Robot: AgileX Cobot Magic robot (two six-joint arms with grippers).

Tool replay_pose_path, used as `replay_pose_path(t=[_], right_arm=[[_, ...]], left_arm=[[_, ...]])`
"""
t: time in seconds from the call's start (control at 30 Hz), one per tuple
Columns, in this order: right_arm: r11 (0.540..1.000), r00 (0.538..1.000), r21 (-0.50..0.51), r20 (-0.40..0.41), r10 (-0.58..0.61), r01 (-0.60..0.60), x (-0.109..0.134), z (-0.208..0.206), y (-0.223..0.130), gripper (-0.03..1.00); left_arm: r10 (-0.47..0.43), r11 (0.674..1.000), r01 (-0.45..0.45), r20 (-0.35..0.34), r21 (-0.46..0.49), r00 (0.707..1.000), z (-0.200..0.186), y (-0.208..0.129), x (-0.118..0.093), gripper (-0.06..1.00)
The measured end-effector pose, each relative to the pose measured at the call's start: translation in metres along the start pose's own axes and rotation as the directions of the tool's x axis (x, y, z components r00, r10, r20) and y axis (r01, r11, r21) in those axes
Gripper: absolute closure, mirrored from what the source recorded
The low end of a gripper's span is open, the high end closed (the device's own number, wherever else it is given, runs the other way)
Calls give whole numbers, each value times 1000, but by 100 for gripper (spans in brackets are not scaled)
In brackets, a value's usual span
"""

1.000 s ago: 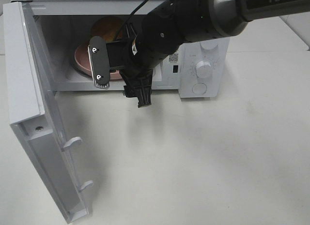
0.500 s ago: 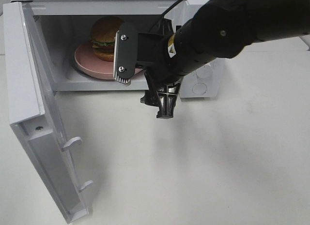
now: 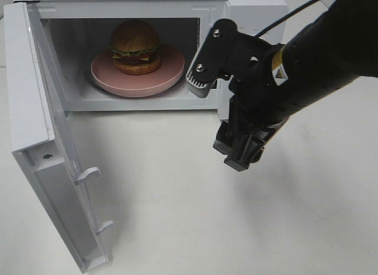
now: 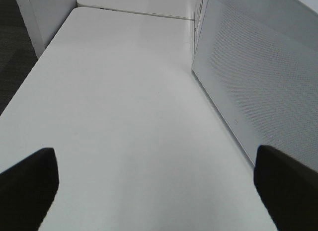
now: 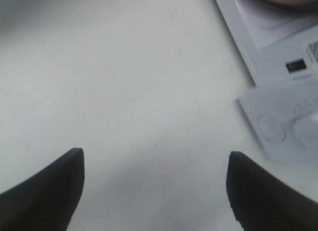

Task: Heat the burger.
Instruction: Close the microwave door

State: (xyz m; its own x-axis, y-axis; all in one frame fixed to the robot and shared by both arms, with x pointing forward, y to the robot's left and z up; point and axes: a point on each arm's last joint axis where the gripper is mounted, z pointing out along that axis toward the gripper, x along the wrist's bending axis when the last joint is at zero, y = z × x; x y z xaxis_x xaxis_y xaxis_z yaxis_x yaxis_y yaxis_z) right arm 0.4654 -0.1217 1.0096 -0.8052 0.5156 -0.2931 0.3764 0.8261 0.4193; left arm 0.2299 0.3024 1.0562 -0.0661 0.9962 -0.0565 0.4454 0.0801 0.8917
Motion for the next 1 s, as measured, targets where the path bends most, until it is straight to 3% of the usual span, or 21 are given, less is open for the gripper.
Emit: replay_pose_path(t=[0.23, 0.5, 0.73, 1.0], right_arm=[[974, 977, 69, 18, 213, -214, 4, -39, -30, 20], [929, 936, 110, 52, 349, -353, 8, -81, -57, 20], [897, 911, 159, 67, 407, -412, 13, -111, -78, 20], [887, 891, 83, 45, 451, -454, 20, -151, -103, 20]], left_arm=[[0, 1000, 0, 0, 0, 1000, 0, 0, 0, -5], [0, 1000, 0, 0, 0, 1000, 0, 0, 0, -5], [0, 1000, 0, 0, 0, 1000, 0, 0, 0, -5], [0, 1000, 0, 0, 0, 1000, 0, 0, 0, -5]])
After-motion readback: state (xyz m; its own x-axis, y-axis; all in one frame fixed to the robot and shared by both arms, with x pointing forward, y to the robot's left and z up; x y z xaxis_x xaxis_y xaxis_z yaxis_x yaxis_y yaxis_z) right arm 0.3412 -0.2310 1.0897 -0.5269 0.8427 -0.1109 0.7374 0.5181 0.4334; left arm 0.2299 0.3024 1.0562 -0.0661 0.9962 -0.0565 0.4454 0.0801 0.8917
